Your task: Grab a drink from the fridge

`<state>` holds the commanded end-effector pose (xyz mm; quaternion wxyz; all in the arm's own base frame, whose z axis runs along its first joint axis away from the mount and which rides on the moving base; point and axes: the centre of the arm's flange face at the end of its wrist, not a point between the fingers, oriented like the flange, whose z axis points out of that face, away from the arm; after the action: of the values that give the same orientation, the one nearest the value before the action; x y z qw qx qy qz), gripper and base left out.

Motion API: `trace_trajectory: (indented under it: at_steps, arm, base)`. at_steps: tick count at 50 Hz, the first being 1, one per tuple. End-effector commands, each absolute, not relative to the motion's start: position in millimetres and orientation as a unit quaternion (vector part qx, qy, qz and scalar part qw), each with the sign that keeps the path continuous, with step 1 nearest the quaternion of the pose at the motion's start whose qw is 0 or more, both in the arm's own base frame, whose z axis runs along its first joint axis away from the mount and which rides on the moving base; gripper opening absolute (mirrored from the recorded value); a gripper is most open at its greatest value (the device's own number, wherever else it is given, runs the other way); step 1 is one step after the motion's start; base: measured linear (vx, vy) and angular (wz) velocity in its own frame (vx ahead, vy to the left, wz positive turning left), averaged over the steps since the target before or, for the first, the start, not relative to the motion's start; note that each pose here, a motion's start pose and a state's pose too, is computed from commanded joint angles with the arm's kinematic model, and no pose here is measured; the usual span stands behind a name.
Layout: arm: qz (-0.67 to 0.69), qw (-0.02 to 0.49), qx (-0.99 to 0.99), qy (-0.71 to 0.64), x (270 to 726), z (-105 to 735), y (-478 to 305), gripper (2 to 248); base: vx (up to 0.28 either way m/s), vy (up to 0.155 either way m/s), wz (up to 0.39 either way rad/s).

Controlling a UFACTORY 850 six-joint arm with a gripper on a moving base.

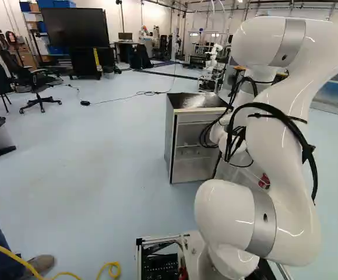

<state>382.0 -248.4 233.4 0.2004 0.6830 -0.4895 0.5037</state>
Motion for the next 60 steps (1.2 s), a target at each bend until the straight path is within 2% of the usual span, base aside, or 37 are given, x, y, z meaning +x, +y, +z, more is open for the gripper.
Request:
trace_trajectory:
  at_steps: [33, 60]
  arm:
    - [0.505, 0.207, 0.675, -0.497, 385, 232, -263, 247]
    - [0.490, 0.241, 0.707, -0.450, 385, 232, -263, 247]
  base:
    - [0.000, 0.000, 0.000]
    - [0.000, 0.000, 0.000]
